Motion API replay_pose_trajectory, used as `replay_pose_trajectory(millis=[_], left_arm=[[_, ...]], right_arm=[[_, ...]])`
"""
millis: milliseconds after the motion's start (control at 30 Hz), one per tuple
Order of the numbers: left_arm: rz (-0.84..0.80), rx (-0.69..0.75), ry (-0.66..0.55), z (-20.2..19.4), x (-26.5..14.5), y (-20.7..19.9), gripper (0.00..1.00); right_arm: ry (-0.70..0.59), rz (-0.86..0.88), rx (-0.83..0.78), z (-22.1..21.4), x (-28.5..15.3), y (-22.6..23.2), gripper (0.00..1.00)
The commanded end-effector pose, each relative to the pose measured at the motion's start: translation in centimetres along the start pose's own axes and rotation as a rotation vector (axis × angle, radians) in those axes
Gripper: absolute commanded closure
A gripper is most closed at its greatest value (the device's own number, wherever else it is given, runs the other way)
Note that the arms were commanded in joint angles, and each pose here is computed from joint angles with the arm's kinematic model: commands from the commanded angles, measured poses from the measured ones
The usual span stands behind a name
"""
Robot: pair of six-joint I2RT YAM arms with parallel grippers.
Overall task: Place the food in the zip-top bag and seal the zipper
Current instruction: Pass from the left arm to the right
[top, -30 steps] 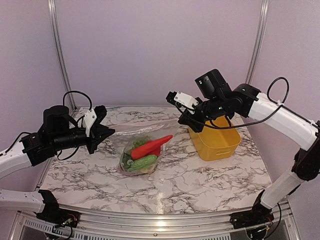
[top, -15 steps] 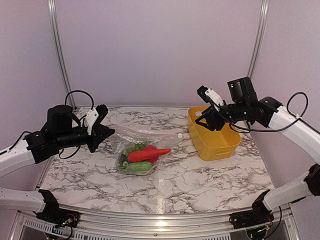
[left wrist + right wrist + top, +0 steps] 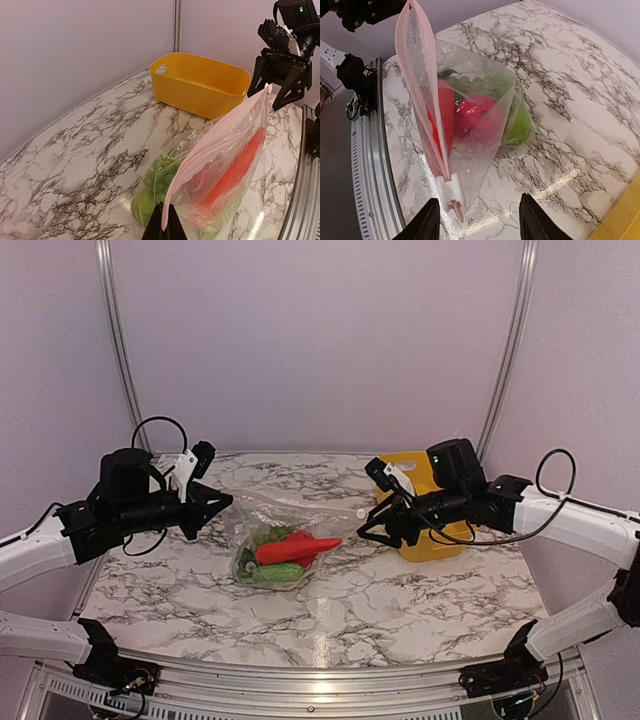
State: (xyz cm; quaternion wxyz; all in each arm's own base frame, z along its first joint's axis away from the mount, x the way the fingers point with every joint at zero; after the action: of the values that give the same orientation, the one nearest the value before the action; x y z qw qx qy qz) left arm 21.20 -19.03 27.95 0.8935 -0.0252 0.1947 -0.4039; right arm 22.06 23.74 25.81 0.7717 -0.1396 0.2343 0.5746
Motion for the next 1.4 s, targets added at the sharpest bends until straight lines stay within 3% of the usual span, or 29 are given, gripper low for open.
replay_pose_trajectory(millis=[0, 200, 433, 567, 767, 833, 900, 1000, 1233, 1367], left_arm=[[0.005, -0.030, -0.051, 1.5, 0.0, 0.1, 1.00], [0.020, -0.040, -0.053, 1.7, 0.1, 0.5, 1.00], [0.024, -0.042, -0.047, 1.6, 0.4, 0.9, 1.00], [0.019, -0.047, -0.044, 1.5, 0.5, 1.1, 1.00], [0.027, -0.054, -0.054, 1.6, 0.4, 1.5, 1.00], [0.034, -0.062, -0.061, 1.6, 0.3, 1.8, 1.00], [0.038, -0.068, -0.068, 1.7, 0.3, 1.9, 1.00], [0.044, -0.077, -0.068, 1.7, 0.3, 2.1, 1.00], [0.051, -0.095, -0.063, 1.3, 0.3, 2.5, 1.00], [0.058, -0.104, -0.068, 1.4, 0.3, 2.7, 1.00]], right_arm=[[-0.084, 0.022, -0.047, 2.3, 1.1, -0.1, 0.51], [-0.091, 0.038, -0.052, 2.3, 1.6, -0.2, 0.67], [-0.106, 0.046, -0.073, 3.4, 0.8, 0.0, 0.79], [-0.109, 0.046, -0.086, 4.2, 0.7, 0.1, 0.76], [-0.092, 0.060, -0.088, 4.6, 1.5, -0.1, 0.82], [-0.076, 0.063, -0.088, 4.4, 1.7, -0.1, 0.78], [-0.064, 0.054, -0.086, 4.1, 1.7, -0.1, 0.67], [-0.046, 0.045, -0.085, 3.4, 1.8, -0.1, 0.63], [-0.044, 0.048, -0.088, 3.1, 1.9, -0.1, 0.73], [-0.039, 0.056, -0.084, 3.0, 2.3, -0.2, 0.73]])
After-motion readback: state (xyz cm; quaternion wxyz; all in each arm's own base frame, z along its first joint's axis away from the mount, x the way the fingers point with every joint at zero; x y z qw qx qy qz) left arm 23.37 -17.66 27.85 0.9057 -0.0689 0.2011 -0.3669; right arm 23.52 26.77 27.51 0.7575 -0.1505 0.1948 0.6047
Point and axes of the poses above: each gripper's point midway between its finger pads, its own x axis out along the fingers, its own y axis along the line the jaws close on, z = x × y, the point moved 8 cm from there along -x, back along the fingers, and after that the axes turned 12 degrees about -x, right-handed, at the moved point
